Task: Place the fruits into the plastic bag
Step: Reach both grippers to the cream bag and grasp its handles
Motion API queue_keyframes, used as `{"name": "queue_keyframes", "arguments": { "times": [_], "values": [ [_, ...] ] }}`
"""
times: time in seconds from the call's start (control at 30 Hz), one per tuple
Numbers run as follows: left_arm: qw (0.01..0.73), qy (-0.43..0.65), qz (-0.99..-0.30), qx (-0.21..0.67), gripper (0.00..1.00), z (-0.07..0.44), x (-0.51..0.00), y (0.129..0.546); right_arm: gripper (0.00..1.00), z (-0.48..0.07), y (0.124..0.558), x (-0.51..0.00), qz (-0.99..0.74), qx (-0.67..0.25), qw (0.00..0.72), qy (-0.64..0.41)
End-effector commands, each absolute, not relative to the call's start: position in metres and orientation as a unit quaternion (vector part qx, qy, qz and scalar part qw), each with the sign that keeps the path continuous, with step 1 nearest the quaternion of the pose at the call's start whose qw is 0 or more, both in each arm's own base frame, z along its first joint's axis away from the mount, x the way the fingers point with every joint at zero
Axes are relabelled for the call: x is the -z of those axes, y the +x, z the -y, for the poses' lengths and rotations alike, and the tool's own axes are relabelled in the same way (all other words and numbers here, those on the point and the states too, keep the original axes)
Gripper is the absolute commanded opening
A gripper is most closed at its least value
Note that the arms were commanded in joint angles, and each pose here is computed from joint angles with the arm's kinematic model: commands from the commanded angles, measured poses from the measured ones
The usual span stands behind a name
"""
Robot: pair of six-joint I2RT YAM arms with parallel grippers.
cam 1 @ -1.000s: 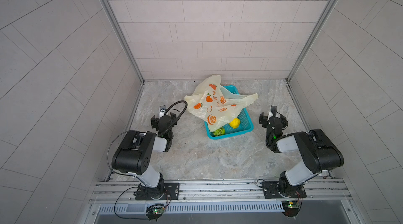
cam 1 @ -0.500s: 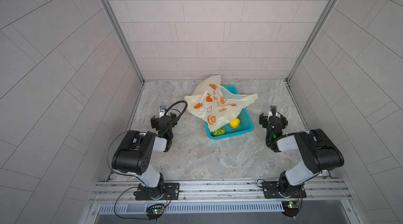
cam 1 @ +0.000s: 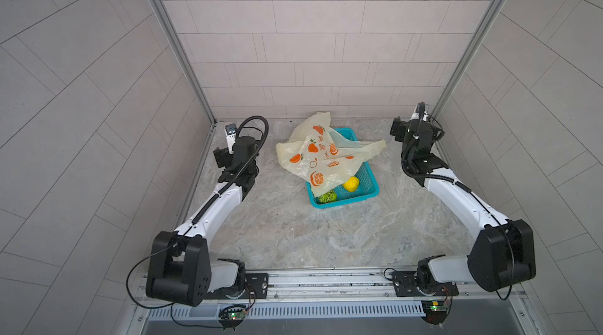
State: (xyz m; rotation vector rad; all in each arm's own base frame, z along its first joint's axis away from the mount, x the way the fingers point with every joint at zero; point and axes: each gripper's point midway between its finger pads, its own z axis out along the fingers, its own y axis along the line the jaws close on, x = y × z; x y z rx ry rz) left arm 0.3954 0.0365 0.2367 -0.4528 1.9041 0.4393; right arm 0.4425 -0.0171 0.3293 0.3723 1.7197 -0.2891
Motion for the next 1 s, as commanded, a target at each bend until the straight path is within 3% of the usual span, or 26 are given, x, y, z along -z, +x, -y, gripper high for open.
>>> {"name": "queue_keyframes", "arguments": {
  "times": [0.0, 0.13, 0.3, 0.43, 0.67, 0.83, 0.97],
  "values": [
    [0.477, -0.207, -0.848, -0.102, 1.0, -0.006, -0.237, 0.369, 0.98, 0.0, 0.438, -0.276, -0.834, 0.085, 0.522, 0.159],
    [0.49, -0.136, -0.86, -0.052, 1.0, 0.058, -0.267, 0.359, 0.97, -0.027, 0.449, -0.257, -0.853, -0.019, 0.485, 0.193],
    [0.471, -0.143, -0.87, 0.02, 1.0, 0.101, -0.258, 0.35, 0.97, -0.037, 0.464, -0.218, -0.854, -0.1, 0.433, 0.27],
    [0.454, -0.148, -0.878, 0.031, 1.0, 0.111, -0.25, 0.347, 0.96, -0.039, 0.479, -0.192, -0.841, -0.166, 0.407, 0.316],
    [0.451, -0.145, -0.88, 0.038, 1.0, 0.113, -0.252, 0.345, 0.92, -0.042, 0.498, -0.168, -0.832, -0.203, 0.389, 0.338],
    [0.441, -0.138, -0.886, 0.047, 1.0, 0.119, -0.254, 0.347, 0.78, -0.06, 0.504, -0.154, -0.837, -0.246, 0.358, 0.333],
    [0.432, -0.121, -0.892, 0.057, 1.0, 0.128, -0.261, 0.35, 0.39, -0.069, 0.5, -0.153, -0.826, -0.282, 0.356, 0.334]
  ]
}}
